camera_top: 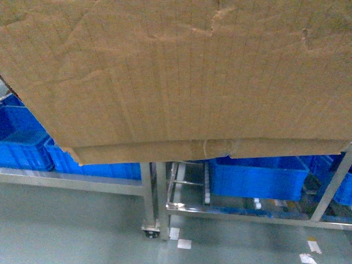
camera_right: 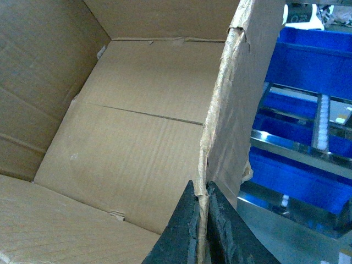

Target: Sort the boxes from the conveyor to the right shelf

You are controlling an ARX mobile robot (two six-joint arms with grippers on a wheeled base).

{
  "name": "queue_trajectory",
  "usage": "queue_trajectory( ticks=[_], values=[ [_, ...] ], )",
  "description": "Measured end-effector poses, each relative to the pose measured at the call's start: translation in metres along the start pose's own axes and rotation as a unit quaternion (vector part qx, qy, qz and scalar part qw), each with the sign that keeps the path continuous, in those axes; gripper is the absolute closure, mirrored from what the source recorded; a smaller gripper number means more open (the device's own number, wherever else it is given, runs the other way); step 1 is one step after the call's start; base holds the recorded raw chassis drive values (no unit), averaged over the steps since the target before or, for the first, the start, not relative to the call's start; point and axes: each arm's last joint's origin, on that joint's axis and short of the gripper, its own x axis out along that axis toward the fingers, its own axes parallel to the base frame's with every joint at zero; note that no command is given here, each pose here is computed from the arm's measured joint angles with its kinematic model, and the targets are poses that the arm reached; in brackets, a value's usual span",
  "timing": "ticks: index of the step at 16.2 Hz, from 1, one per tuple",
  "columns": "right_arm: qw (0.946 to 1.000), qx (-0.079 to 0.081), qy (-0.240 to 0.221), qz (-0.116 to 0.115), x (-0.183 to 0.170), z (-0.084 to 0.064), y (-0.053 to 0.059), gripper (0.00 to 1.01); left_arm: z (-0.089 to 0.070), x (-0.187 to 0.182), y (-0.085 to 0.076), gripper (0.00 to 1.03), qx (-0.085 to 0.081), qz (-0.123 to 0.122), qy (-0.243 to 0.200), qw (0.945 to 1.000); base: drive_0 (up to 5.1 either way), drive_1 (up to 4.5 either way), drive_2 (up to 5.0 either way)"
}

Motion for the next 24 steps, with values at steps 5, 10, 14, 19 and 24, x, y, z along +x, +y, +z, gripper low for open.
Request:
queue_trajectory(
  ticks=[5,10,14,19,24],
  values=[
    [1.0000,0.000,0.001,0.000,0.0001,-0.0001,0.0000,0.99,-0.0008,0.0009,-0.0001,1.00,0.001,0.001,0.002,1.0000,-1.2,-1.24,-1.2],
    [1.0000,0.001,0.001,-0.001,0.0005,-0.0004,-0.0008,0.99,-0.0006,0.0005,-0.0014,1.00,0.001,-0.003,0.000,1.0000,-0.7,-0.75,-0.7],
    [1.0000,0.001,0.003,0.002,0.0016,-0.0007,-0.0001,0.99,-0.0007,0.0010,0.0004,1.00,0.001,0.001,0.003,1.0000,0.0,0.00,0.0],
    [1.0000,0.001,0.000,-0.001,-0.0001,-0.0002,-0.0013,0.99,-0.0001,-0.0008,-0.0015,1.00,0.001,-0.004,-0.001,1.0000,0.0,0.00,0.0],
    [1.0000,0.000,0.000,0.001,0.0005,-0.0002,-0.0002,0.99,0.0004,-0.0004,0.0003,1.00,0.000,0.000,-0.001,1.0000,-1.1,-1.09,-1.1]
  ],
)
